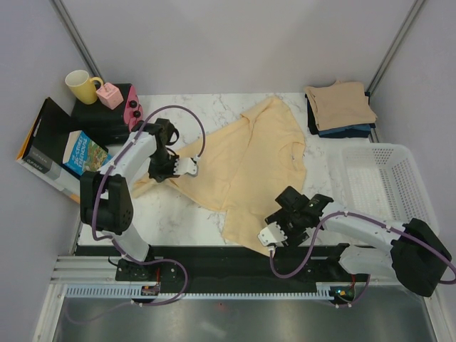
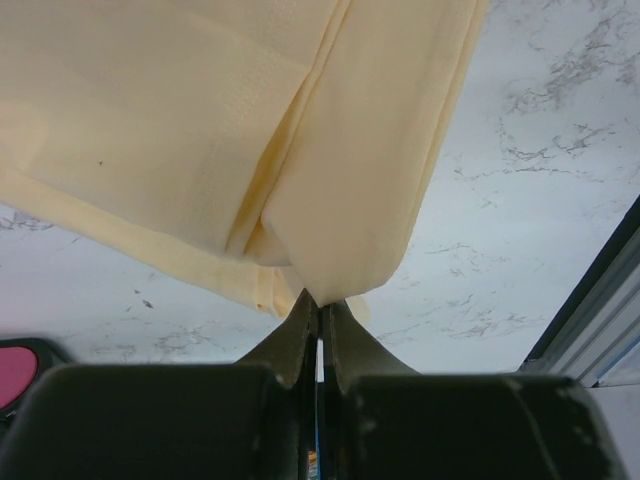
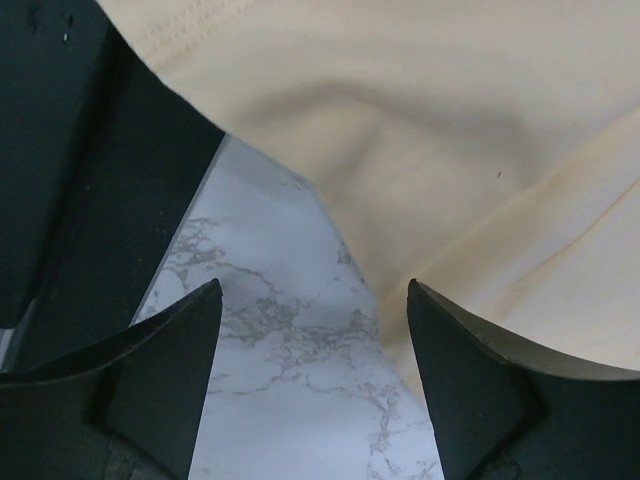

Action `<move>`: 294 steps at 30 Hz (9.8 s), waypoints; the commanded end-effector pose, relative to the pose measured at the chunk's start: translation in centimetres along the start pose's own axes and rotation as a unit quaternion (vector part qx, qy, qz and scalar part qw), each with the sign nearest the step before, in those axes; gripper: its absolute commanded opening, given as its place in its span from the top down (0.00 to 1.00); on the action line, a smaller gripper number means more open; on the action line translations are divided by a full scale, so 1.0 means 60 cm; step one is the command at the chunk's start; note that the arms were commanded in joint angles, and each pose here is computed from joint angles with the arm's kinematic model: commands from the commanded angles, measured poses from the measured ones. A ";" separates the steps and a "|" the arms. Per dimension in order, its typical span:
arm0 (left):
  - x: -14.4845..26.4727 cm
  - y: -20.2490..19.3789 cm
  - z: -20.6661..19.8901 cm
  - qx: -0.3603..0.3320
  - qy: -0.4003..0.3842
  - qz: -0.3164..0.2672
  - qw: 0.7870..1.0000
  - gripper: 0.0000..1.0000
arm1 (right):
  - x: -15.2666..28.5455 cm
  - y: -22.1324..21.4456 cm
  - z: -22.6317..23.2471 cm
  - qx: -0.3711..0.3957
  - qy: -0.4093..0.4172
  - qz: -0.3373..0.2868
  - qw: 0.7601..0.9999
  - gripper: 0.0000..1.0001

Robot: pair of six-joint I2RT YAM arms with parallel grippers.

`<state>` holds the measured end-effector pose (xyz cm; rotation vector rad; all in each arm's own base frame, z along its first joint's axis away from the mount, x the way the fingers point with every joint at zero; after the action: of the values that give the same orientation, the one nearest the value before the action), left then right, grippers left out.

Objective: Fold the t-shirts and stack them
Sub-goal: Flatten the tshirt out

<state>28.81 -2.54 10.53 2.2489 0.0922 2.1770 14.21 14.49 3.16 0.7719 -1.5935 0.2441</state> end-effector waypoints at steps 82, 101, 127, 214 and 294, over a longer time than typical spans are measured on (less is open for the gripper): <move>-0.004 0.228 -0.143 -0.109 0.001 -0.216 0.970 0.64 | 0.597 -0.076 -0.444 -0.186 -0.639 0.129 0.735 1.00; -0.085 0.267 -0.131 -0.103 0.055 -0.224 0.968 0.68 | 0.566 -0.078 -0.451 -0.198 -0.630 0.112 0.742 1.00; -0.131 0.260 -0.137 -0.123 0.059 -0.168 0.976 0.67 | 0.564 -0.081 -0.447 -0.197 -0.633 0.114 0.740 1.00; 0.533 0.037 0.167 0.048 0.604 -0.234 0.761 0.98 | 0.829 -0.154 -0.412 -0.130 -0.661 0.091 0.733 1.00; -0.094 -0.012 -0.102 -0.137 0.266 -0.083 0.950 0.98 | 0.240 -0.124 -0.018 -0.060 -0.100 0.065 0.991 1.00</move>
<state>24.64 -2.72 5.16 1.2661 0.0959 2.5827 20.94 4.79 13.86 0.5749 -1.8916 0.1240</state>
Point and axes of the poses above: each gripper's point midway between its finger pads, its own x axis back along the fingers, its own z axis along the line the jaws close on, y = z × x, the point moved 1 cm from there along x, back along the fingers, and after that the axes turned 4 degrees about x, right-handed, at the moved point
